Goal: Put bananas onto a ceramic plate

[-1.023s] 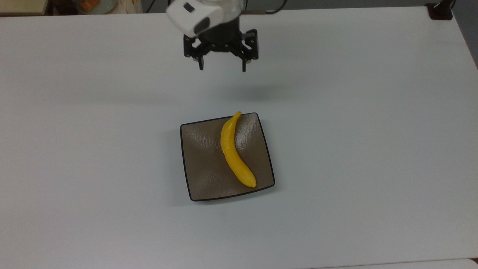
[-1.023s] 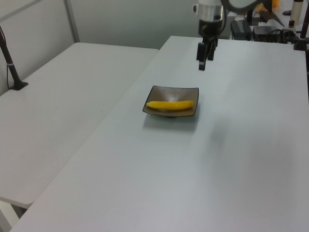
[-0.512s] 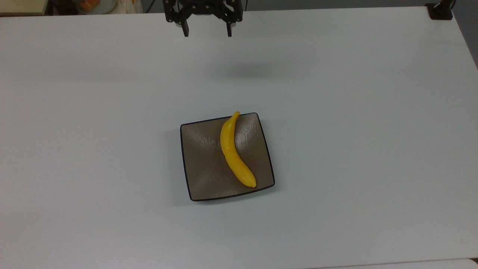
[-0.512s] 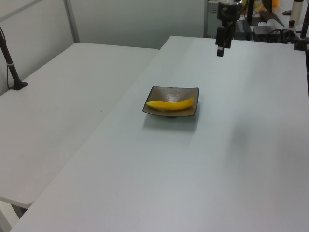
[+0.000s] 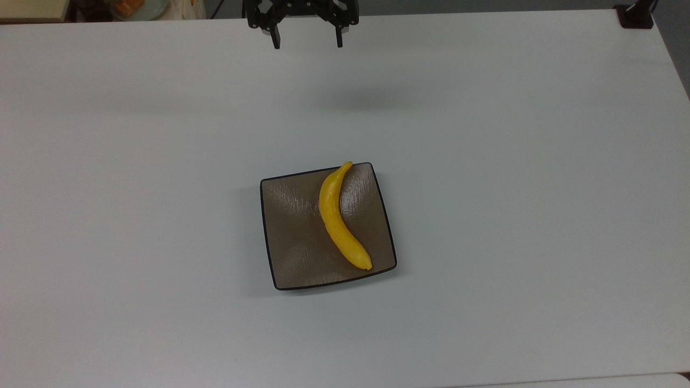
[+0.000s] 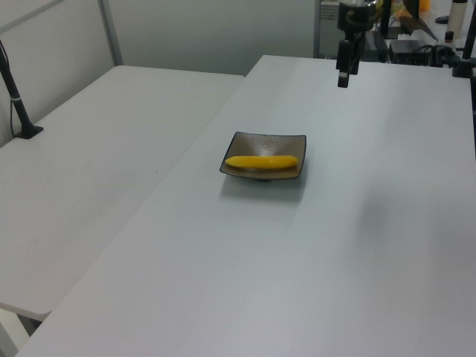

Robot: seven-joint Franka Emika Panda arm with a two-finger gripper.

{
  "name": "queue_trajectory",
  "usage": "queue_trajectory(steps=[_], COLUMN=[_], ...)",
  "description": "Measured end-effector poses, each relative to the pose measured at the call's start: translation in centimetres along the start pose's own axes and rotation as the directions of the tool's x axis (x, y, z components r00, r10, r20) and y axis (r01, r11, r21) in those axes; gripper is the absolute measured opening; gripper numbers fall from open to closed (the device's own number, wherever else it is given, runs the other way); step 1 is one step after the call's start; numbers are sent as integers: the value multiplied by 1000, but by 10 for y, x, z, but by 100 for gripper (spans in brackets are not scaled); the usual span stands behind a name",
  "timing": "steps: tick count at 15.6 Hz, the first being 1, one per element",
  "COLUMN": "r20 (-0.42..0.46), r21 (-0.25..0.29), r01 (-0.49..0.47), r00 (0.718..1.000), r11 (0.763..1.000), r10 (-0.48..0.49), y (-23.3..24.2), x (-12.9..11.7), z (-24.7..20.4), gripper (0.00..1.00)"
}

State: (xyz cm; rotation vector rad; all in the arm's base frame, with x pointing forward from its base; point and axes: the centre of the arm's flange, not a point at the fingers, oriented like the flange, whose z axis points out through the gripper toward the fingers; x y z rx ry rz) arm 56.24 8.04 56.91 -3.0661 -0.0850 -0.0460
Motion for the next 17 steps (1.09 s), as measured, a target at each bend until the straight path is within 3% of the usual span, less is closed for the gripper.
queue_trajectory(steps=[17], r20=[18], r21=[-61], r01=[19], r00=[1000], r11=[998], r10=[-18], y=[8], x=[0], z=[10], gripper=[100])
